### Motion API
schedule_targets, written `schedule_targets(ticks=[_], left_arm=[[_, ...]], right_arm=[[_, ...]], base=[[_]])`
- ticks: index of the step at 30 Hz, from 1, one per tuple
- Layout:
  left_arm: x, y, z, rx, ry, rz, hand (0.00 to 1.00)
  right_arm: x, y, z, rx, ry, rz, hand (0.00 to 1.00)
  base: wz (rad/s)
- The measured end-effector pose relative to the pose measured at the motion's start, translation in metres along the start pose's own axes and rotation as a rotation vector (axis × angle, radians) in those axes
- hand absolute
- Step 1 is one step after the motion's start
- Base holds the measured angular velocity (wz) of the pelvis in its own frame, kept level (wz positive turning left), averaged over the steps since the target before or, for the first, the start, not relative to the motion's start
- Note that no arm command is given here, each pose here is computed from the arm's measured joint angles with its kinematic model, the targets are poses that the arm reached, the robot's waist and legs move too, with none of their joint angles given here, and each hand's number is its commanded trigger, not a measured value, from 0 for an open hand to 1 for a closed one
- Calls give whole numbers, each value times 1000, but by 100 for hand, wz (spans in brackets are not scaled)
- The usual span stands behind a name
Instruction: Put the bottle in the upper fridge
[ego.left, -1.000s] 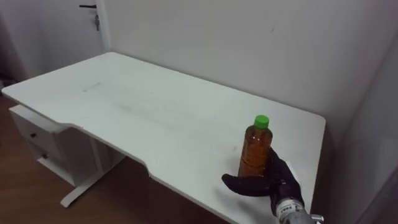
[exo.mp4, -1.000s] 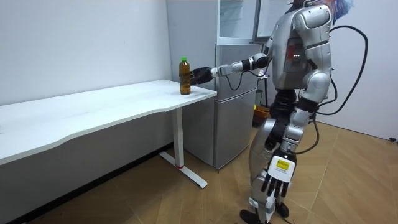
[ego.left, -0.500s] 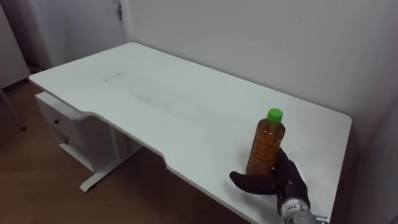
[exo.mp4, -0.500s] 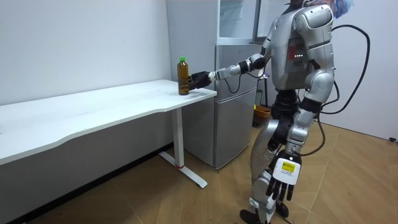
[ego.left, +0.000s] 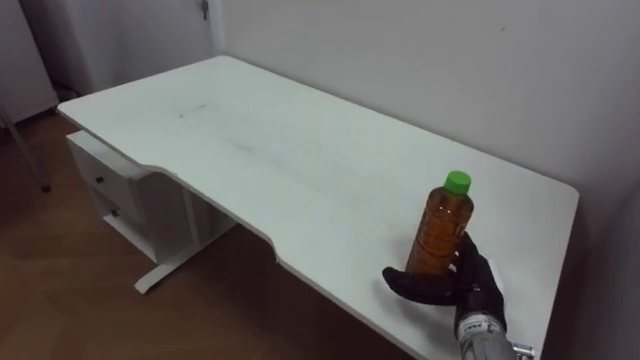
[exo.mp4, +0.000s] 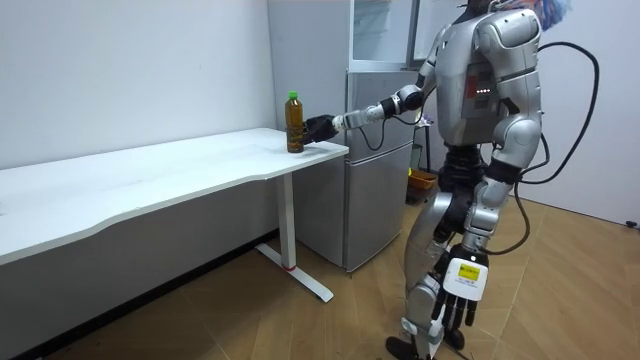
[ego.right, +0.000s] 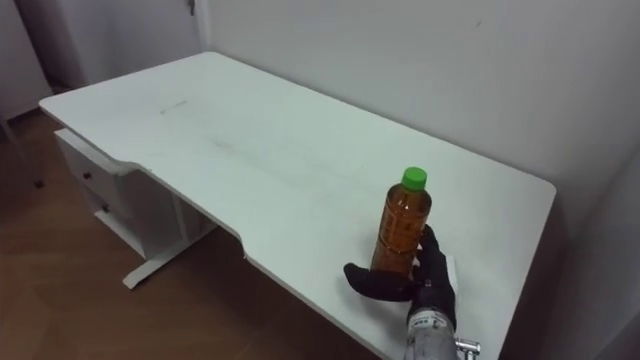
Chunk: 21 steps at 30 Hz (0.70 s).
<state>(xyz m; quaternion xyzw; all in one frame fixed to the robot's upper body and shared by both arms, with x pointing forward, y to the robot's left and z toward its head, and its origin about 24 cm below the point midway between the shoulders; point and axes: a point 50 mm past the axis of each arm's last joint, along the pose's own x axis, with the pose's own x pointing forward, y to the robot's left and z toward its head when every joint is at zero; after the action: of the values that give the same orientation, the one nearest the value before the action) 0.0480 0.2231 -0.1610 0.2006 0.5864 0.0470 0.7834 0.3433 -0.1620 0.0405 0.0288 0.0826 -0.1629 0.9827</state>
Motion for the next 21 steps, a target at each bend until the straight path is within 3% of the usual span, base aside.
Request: schedule_targets(ticks=[7, 21], left_arm=[[1, 0, 1, -5, 13, 17, 0], [5, -5, 30, 2, -63, 4, 0]], right_arm=[[9, -1, 8, -21, -2, -78, 0], [13, -2, 26, -12, -95, -148, 0]], base=[[2], [2]])
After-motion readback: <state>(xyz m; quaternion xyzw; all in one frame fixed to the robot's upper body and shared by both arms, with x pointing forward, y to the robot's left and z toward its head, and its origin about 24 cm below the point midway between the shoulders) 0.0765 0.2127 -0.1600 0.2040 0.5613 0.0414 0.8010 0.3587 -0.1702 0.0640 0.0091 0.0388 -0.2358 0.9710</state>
